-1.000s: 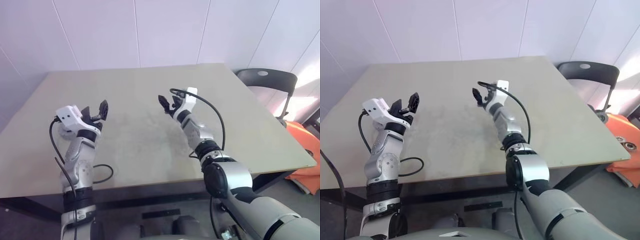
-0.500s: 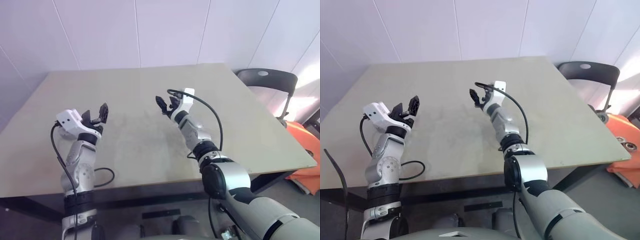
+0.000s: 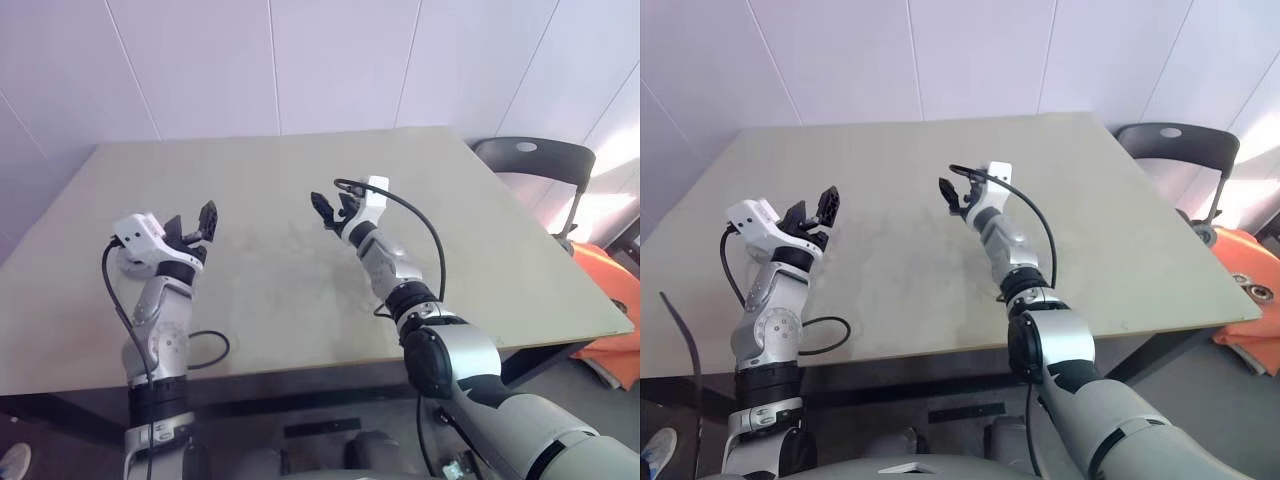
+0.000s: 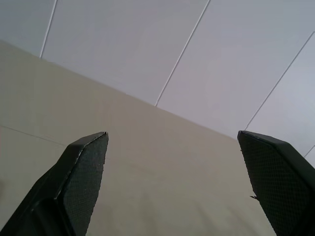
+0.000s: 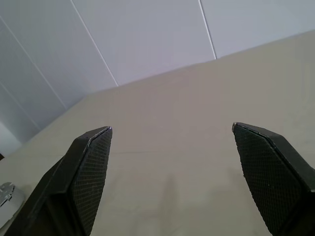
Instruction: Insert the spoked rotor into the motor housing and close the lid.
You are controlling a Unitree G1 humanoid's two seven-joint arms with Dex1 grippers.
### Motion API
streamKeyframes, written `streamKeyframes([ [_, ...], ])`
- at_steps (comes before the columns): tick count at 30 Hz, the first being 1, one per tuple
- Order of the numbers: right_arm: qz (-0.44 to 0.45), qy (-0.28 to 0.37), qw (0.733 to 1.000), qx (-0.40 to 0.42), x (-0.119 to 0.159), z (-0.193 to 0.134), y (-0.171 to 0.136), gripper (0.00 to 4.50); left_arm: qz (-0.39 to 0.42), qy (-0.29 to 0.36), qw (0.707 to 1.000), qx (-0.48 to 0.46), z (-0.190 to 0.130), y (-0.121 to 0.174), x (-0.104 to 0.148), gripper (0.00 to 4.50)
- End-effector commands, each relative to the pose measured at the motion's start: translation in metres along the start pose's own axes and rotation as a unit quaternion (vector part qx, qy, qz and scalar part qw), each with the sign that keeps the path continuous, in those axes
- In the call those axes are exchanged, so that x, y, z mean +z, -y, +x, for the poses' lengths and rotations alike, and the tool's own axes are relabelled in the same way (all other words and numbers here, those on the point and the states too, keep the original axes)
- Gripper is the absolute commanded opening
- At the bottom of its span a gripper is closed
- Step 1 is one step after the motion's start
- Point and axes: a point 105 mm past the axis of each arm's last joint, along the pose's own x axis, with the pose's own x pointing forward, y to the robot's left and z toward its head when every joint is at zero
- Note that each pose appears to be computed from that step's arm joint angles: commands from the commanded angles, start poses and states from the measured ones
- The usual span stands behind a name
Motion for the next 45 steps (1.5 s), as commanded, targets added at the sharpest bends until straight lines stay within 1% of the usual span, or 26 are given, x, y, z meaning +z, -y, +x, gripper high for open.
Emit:
streamKeyframes([
  [1, -0.012, 0.03, 0.999, 0.01, 0.02, 0.004, -0.005, 4.09, 0.007, 0.012, 1.0, -0.023, 0.004, 0.014, 0.007, 4.47],
  [6, -0.01, 0.024, 1.0, 0.016, 0.014, 0.004, -0.009, 4.09, 0.009, 0.013, 1.0, -0.017, -0.001, 0.01, 0.009, 4.47],
  [10, -0.013, 0.021, 1.0, 0.018, 0.014, 0.004, -0.009, 4.09, 0.004, 0.015, 1.0, -0.014, -0.002, 0.011, 0.008, 4.47],
  [19, -0.023, 0.031, 0.999, 0.013, 0.028, 0.005, -0.003, 4.09, -0.002, 0.017, 1.0, -0.02, 0.003, 0.014, 0.005, 4.47],
  [26, -0.024, 0.04, 0.999, 0.003, 0.035, 0.005, 0.001, 4.09, 0.004, 0.023, 0.999, -0.03, 0.009, 0.015, 0.014, 4.47],
  [30, -0.025, 0.04, 0.999, 0.001, 0.036, 0.004, 0.004, 4.09, 0.001, 0.021, 0.999, -0.035, 0.009, 0.019, 0.009, 4.47],
  [37, -0.03, 0.036, 0.999, -0.001, 0.035, 0.003, 0.006, 4.09, -0.005, 0.02, 0.999, -0.027, 0.004, 0.017, 0.004, 4.47],
  [45, -0.034, 0.04, 0.999, -0.01, 0.038, 0.0, 0.013, 4.09, -0.008, 0.018, 0.999, -0.027, 0.005, 0.017, 0.002, 4.47],
])
